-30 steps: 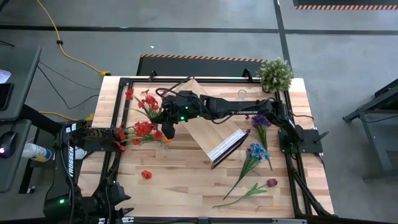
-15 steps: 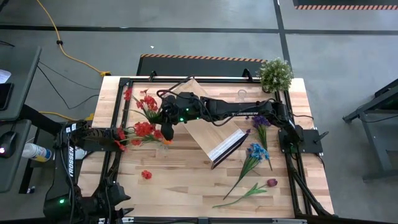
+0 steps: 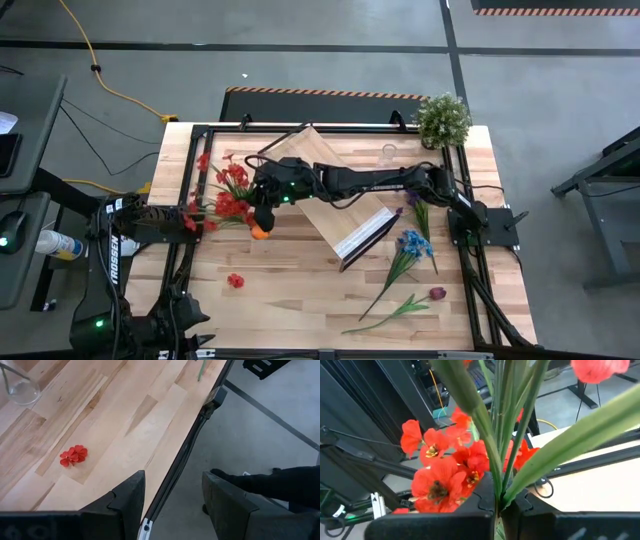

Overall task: Pick and place flowers into a vace then onto a shelf
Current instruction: Put the red flowers into the bottom transparent vase

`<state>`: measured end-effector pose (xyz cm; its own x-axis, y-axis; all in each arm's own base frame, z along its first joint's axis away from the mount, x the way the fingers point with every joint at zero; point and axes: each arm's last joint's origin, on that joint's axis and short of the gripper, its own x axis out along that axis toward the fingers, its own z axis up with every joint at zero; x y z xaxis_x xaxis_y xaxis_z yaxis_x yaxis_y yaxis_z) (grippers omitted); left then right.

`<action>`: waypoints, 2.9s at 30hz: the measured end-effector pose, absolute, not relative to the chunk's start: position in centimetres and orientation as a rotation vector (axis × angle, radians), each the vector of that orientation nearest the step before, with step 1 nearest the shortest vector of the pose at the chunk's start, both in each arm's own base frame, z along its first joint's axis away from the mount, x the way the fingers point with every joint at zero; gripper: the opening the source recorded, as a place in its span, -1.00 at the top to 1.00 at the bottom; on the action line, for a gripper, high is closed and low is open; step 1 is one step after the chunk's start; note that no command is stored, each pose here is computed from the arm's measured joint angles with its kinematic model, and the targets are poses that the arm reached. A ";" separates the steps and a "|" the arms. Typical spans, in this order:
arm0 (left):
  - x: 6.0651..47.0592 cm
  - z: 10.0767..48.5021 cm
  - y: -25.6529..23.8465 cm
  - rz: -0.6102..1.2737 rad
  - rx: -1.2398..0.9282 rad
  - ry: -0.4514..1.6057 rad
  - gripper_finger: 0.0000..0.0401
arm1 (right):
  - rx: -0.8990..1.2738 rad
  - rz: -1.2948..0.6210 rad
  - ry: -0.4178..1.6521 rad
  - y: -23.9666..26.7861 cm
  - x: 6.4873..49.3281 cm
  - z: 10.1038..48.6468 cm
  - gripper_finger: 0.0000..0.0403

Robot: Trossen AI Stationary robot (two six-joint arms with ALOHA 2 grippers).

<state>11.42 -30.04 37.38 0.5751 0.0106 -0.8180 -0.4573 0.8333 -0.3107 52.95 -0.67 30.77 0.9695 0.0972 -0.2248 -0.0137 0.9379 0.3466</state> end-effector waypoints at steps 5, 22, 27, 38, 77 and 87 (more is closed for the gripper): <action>11.4 37.4 -30.0 0.290 -0.534 0.927 -0.15 | 0.350 0.039 0.281 -0.8 52.8 30.4 1.00; 11.4 37.4 -30.0 0.291 -0.533 0.927 -0.15 | 0.389 0.108 0.335 -0.6 52.7 30.0 0.79; 11.4 37.4 -30.0 0.291 -0.533 0.926 -0.15 | 0.412 0.110 0.338 -0.6 52.7 30.0 0.66; 11.4 37.4 -30.0 0.291 -0.533 0.926 -0.15 | 0.429 0.177 0.383 -0.5 52.6 29.7 0.23; 11.4 37.3 -30.1 0.289 -0.535 0.953 -0.15 | 0.481 0.452 0.516 -0.6 51.9 29.1 0.12; 11.3 37.3 -30.1 0.289 -0.535 0.953 -0.15 | 0.481 0.448 0.481 -1.2 52.0 29.4 0.13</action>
